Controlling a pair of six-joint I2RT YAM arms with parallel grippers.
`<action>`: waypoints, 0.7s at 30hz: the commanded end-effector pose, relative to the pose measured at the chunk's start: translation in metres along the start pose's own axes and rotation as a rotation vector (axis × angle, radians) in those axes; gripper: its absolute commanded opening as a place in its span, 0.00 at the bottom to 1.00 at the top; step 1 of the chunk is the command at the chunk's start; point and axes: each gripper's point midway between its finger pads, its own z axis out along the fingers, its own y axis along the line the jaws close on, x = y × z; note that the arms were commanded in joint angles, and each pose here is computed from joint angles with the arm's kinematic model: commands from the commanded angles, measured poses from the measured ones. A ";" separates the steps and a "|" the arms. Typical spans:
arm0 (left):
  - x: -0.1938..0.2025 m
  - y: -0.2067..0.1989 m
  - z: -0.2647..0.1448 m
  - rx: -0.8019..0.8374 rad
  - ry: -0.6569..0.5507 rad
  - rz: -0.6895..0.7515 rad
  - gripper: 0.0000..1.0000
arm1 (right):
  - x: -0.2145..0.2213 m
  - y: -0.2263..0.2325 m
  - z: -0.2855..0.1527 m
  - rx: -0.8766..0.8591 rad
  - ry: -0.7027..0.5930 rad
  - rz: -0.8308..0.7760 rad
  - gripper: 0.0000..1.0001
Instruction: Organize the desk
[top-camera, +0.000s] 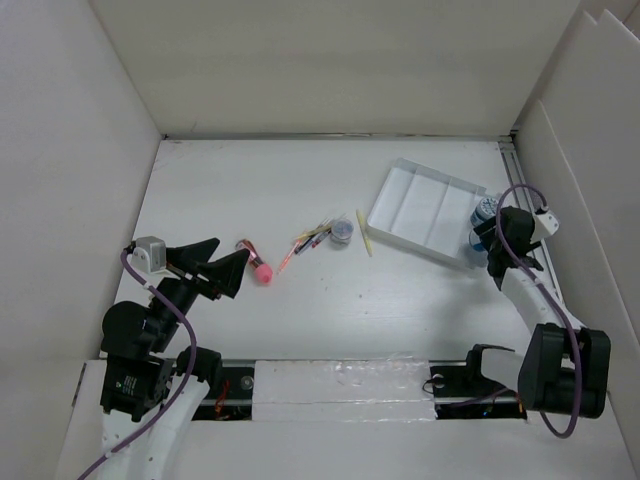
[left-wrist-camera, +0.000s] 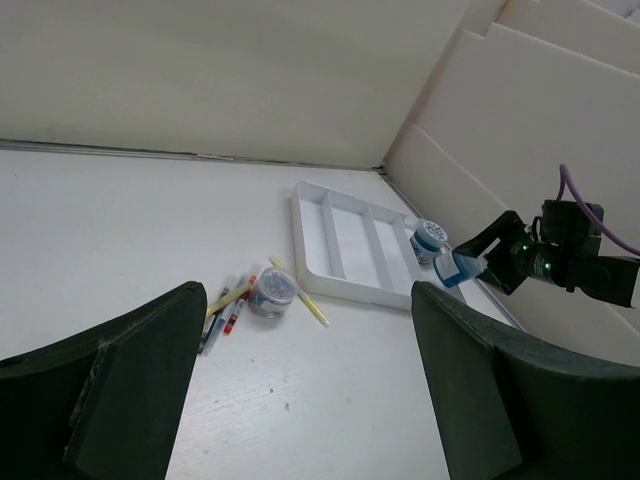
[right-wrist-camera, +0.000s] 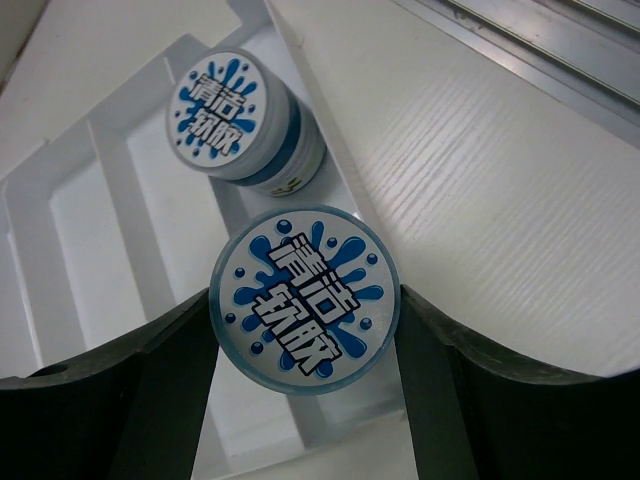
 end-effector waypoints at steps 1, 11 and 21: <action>-0.013 -0.009 -0.001 0.039 -0.050 0.013 0.79 | -0.035 0.026 0.004 -0.091 -0.038 0.072 0.64; -0.015 -0.012 -0.004 0.046 -0.061 0.015 0.79 | -0.026 0.018 0.018 -0.056 0.031 0.039 0.72; -0.014 -0.010 -0.003 0.041 -0.055 0.015 0.79 | -0.037 0.026 0.001 -0.119 -0.008 0.070 0.85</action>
